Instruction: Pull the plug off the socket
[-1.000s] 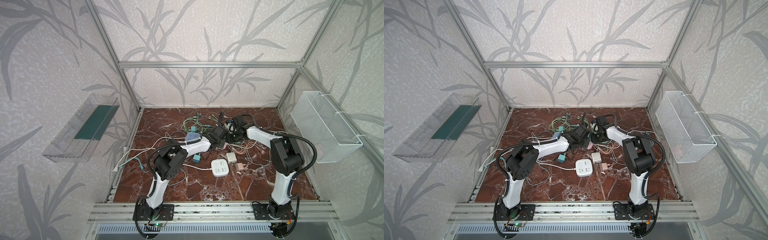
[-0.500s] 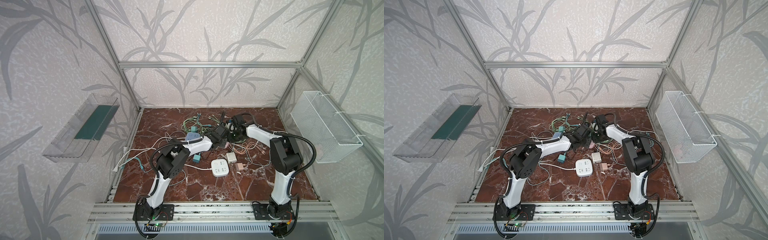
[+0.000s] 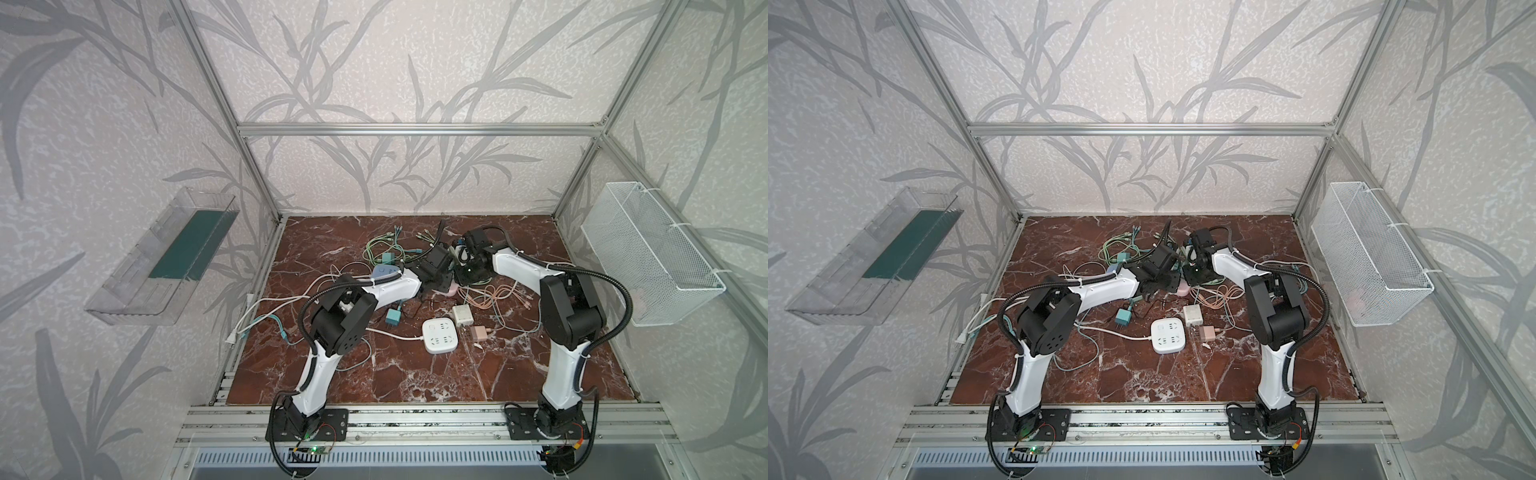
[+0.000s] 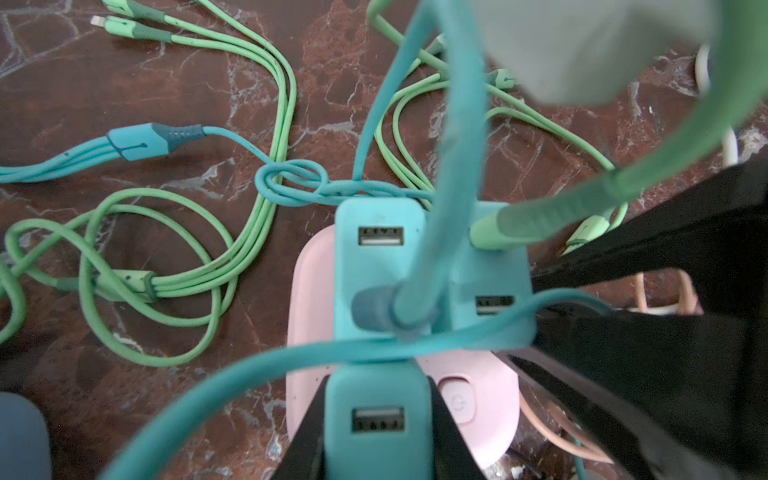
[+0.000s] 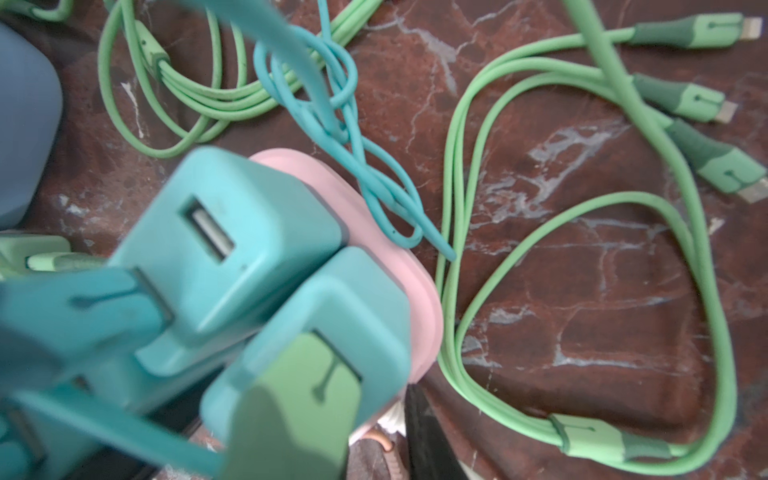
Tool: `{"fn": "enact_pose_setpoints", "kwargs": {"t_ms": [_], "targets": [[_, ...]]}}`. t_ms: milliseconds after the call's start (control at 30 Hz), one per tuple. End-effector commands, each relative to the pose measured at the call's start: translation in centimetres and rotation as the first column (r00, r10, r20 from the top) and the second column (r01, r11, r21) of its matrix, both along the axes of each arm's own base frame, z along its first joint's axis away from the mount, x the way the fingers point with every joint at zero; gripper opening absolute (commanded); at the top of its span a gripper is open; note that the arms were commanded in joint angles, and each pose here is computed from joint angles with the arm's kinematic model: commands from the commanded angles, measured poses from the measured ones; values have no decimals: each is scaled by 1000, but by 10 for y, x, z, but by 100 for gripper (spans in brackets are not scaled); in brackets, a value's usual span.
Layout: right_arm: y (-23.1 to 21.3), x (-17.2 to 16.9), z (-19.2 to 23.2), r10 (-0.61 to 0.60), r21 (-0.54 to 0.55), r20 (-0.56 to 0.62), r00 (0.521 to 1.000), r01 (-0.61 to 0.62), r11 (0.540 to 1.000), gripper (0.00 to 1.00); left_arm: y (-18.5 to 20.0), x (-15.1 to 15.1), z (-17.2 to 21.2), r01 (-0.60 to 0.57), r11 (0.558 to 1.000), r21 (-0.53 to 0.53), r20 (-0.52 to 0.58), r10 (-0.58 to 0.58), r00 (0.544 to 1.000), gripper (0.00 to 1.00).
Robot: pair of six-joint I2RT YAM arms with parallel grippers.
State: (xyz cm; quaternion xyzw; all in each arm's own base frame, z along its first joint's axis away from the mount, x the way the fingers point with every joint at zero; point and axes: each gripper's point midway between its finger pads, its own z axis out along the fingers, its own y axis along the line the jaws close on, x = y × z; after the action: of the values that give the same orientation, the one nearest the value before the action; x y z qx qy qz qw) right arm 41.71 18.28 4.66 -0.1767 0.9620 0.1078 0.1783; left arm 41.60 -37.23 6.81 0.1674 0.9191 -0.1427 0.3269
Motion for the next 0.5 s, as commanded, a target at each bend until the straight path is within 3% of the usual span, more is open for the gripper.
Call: {"fn": "enact_pose_setpoints", "kwargs": {"t_ms": [0,333,467], "targets": [[-7,-28,-34,25,-73,-131,991,-35,997,25,-27,8,76,45,986,-161,121,-26,992,13],[-2,-27,-35,35,-74,-135,990,-45,996,25,-40,0,63,82,996,22,157,-85,984,13],[-3,-27,-35,34,-79,-136,990,-45,996,25,-35,1,67,61,998,32,168,-65,984,14]]}}
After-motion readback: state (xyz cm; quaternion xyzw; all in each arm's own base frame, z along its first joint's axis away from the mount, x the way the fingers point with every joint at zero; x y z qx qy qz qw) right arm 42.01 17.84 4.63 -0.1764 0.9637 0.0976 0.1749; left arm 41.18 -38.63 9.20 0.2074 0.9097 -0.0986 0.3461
